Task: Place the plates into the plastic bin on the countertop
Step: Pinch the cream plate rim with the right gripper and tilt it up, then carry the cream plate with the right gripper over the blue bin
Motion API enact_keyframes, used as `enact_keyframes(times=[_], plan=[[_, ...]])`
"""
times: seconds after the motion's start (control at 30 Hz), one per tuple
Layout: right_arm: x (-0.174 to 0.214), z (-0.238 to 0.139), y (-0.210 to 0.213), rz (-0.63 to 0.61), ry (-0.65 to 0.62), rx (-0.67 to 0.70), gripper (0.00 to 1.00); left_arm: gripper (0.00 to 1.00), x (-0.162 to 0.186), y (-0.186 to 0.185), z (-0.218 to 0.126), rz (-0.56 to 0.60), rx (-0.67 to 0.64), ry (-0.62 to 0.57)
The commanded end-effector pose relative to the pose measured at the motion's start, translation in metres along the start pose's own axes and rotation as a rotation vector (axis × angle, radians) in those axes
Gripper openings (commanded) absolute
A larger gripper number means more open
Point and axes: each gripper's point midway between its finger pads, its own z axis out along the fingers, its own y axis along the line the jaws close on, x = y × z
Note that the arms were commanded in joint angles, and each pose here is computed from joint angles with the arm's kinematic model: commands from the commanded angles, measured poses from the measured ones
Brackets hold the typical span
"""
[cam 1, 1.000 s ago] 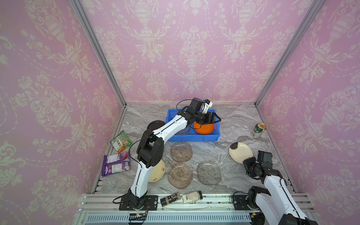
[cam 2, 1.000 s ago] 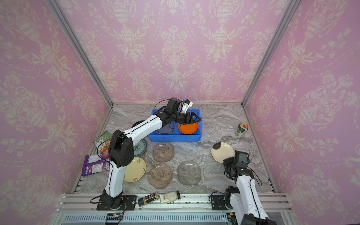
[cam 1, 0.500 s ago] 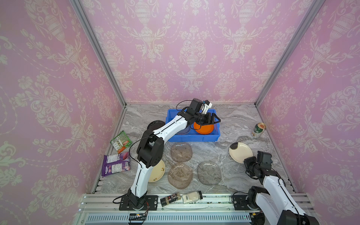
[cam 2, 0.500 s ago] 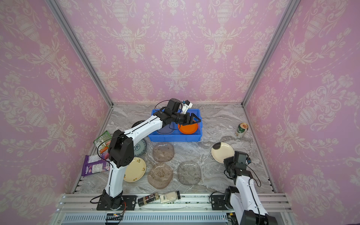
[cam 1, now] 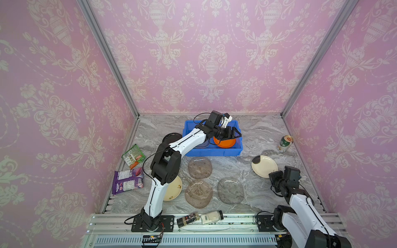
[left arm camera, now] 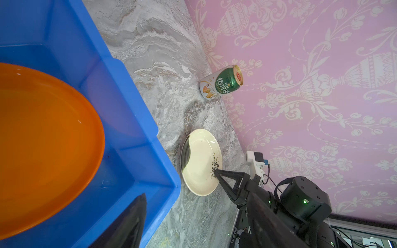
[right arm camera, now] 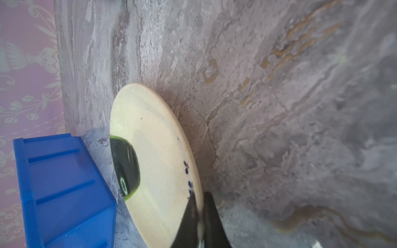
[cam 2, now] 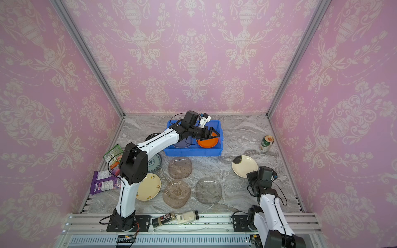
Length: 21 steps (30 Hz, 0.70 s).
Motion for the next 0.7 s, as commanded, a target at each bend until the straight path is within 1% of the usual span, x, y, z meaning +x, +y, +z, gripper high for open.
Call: enact_keyframes(times=[0.0, 0.13, 0.3, 0.4, 0.5, 0.6, 0.67], plan=[[0.005, -0.001, -0.013, -0.016, 0.013, 0.053, 0.00, 0.76, -0.012, -0.009, -0.022, 0.023, -0.006, -0.050], [-0.003, -0.011, 0.002, -0.040, -0.006, 0.022, 0.00, 0.76, -0.013, -0.001, -0.031, 0.026, -0.033, -0.061], [-0.025, -0.045, 0.043, -0.126, -0.074, -0.036, 0.00, 0.76, -0.015, 0.011, -0.044, 0.025, -0.068, -0.078], [-0.039, -0.070, 0.071, -0.186, -0.115, -0.075, 0.00, 0.76, -0.013, 0.016, -0.049, 0.030, -0.084, -0.074], [-0.047, -0.088, 0.104, -0.234, -0.135, -0.145, 0.00, 0.75, -0.011, 0.018, -0.054, 0.055, -0.114, -0.072], [-0.046, -0.097, 0.147, -0.301, -0.122, -0.237, 0.00, 0.75, -0.012, 0.017, -0.059, 0.066, -0.118, -0.085], [-0.037, -0.095, 0.179, -0.377, -0.089, -0.285, 0.00, 0.75, -0.012, 0.013, -0.062, 0.072, -0.095, -0.099]])
